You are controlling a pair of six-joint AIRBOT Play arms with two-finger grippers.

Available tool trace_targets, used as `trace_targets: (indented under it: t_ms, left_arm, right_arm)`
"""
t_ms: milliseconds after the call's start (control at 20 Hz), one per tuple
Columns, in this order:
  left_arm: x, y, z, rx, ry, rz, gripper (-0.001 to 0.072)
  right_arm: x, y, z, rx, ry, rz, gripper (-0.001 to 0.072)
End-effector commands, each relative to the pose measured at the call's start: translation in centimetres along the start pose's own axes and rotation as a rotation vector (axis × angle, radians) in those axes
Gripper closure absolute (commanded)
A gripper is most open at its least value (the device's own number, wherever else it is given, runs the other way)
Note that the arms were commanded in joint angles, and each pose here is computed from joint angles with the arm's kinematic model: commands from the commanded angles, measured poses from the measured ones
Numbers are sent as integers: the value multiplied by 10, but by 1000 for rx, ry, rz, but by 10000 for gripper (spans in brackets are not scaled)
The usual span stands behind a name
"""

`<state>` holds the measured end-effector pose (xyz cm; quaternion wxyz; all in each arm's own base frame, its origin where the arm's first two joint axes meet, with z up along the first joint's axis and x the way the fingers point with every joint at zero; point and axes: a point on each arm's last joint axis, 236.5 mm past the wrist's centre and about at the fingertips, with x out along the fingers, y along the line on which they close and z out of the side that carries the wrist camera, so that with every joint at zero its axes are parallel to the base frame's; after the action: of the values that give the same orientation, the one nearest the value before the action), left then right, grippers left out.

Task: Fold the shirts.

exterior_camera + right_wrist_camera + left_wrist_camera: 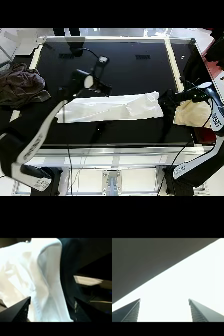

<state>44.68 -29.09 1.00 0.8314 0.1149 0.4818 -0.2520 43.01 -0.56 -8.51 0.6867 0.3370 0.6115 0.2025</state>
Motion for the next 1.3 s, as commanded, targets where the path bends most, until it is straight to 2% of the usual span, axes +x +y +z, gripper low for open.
trace_targets:
  t_ms: [0, 350, 400, 450, 500, 550, 600, 650, 700, 800, 1100, 1250]
  left_arm:
    - [31, -12, -28, 45, 172, -15, 17]
    - [34, -20, -32, 62, 188, -41, 18]
    - [35, -20, -35, 62, 198, -42, 17]
    - [36, -20, -36, 62, 205, -42, 18]
    - [38, -20, -37, 62, 208, -42, 33]
    - [40, -20, -39, 62, 213, -42, 142]
    - [43, -19, -41, 61, 220, -42, 358]
    - [47, -19, -44, 61, 229, -42, 617]
    - [51, -21, -46, 58, 235, -49, 697]
    - [60, -32, -53, 69, 254, -99, 696]
    - [83, -63, -59, 73, 251, -239, 697]
    - [84, -60, -56, 68, 238, -237, 696]
  right_arm:
    - [23, 2, -12, 19, 64, 95, 83]
    - [63, 57, -32, -93, 170, 172, 84]
    - [67, 69, -34, -108, 178, 203, 113]
    - [69, 80, -36, -120, 184, 235, 279]
    - [69, 90, -37, -117, 187, 270, 538]
    - [67, 101, -37, -112, 185, 311, 684]
    - [62, 111, -37, -114, 184, 343, 690]
    - [55, 121, -38, -127, 186, 367, 691]
    - [46, 130, -40, -143, 196, 378, 691]
    - [26, 154, -38, -141, 195, 372, 691]
    - [-8, 251, -31, -335, 107, 261, 692]
    - [-1, 310, -40, -482, 89, 238, 692]
